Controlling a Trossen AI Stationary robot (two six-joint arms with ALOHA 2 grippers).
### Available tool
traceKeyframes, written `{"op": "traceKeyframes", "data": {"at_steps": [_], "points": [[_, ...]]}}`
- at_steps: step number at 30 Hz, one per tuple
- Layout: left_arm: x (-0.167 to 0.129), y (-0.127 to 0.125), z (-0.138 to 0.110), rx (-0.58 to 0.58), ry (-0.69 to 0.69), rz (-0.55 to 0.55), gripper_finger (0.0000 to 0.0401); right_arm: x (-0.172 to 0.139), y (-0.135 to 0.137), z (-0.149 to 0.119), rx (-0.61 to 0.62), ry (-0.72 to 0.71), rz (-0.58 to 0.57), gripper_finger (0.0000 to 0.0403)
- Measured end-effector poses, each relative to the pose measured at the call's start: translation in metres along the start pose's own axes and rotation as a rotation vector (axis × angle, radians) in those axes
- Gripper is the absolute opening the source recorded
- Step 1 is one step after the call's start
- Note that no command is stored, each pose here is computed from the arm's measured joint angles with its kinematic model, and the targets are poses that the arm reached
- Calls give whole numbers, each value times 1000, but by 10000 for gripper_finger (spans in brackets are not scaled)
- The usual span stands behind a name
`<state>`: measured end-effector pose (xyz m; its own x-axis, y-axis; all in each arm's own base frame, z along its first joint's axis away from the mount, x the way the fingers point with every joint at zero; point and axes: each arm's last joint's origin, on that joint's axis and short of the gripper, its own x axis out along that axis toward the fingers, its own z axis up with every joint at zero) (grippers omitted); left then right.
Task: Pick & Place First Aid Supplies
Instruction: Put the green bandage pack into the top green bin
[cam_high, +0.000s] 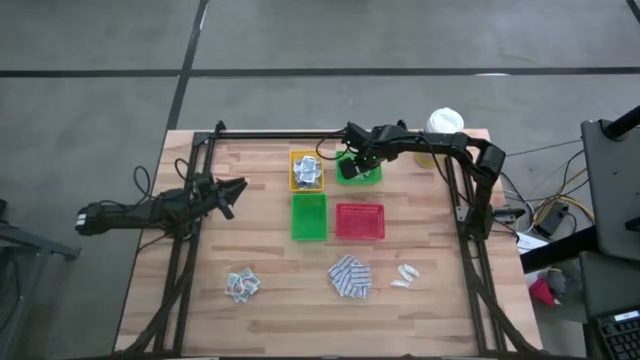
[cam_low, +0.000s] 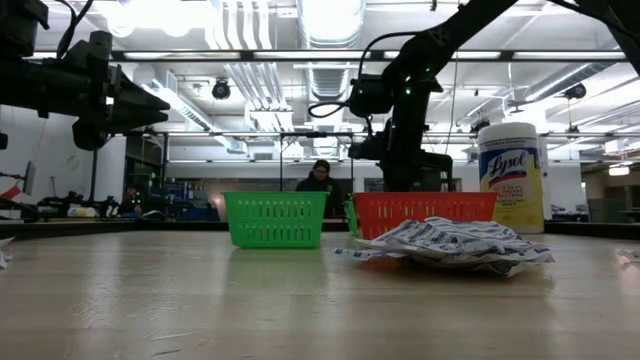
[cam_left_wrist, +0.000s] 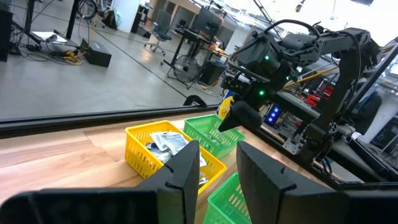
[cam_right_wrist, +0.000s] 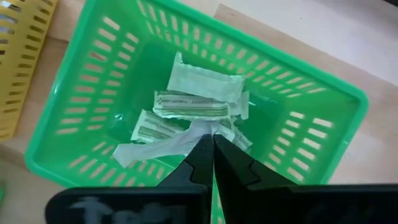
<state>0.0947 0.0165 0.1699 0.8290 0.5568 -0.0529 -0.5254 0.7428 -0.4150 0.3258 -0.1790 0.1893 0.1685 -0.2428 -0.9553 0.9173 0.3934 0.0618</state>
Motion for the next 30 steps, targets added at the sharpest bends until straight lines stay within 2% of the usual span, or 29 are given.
{"op": "traceKeyframes", "data": {"at_steps": [5, 14, 19, 23, 30], "points": [[0, 0, 0, 0, 0, 0, 108, 0, 0, 0, -30, -2, 2, 18], [0, 0, 0, 0, 0, 0, 108, -1, 0, 1, -41, -19, -16, 73], [0, 0, 0, 0, 0, 0, 108, -20, 3, -1, -88, 36, 39, 88], [0, 0, 0, 0, 0, 0, 108, -43, 9, -19, -159, 92, 43, 91], [0, 0, 0, 0, 0, 0, 108, -85, 24, -60, -272, 79, 75, 78]]}}
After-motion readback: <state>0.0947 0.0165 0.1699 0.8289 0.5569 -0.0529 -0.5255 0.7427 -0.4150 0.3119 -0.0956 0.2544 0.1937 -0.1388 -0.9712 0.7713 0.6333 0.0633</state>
